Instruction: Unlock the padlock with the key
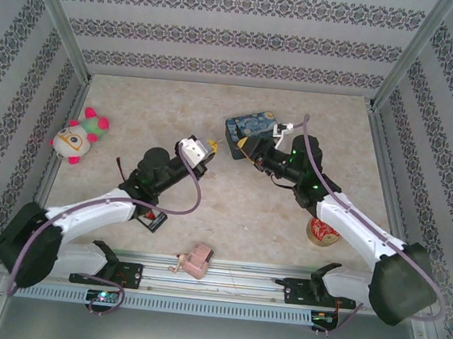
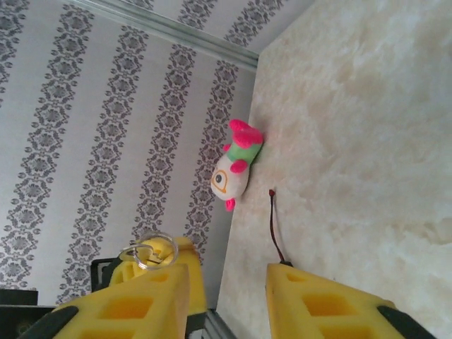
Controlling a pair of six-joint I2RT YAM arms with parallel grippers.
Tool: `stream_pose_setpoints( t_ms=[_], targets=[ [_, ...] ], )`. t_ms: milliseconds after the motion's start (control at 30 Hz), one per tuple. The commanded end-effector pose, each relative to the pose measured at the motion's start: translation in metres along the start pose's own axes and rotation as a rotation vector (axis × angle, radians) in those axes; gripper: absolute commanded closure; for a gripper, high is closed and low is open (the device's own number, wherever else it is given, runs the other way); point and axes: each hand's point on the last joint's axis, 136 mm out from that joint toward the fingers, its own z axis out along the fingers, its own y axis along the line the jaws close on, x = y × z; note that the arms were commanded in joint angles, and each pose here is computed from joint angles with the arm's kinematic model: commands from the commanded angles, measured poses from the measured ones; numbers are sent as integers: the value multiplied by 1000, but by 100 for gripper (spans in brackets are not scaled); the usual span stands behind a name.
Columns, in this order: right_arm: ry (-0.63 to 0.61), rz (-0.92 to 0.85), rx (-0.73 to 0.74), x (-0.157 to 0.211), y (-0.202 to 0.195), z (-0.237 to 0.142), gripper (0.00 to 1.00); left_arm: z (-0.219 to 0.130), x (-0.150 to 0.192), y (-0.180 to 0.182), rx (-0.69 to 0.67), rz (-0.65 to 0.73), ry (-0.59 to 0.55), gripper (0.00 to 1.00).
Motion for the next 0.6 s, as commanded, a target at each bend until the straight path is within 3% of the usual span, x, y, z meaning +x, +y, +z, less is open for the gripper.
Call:
stream_pose_setpoints(
  t_ms=[0,100,267,567],
  targets=[
    [5,-292,-32,-3,35,-19,61,-35,62,-26,180,63,366,100],
    [49,-525,-51,13,53,-29,66,-58,62,-30,242,93,471,100],
    [114,-810,-140,44,74,-38,62,-75,45,-28,283,116,538,100],
    [269,-910,-282,80,77,-28,59,-85,25,-42,418,88,576,100]
  ],
)
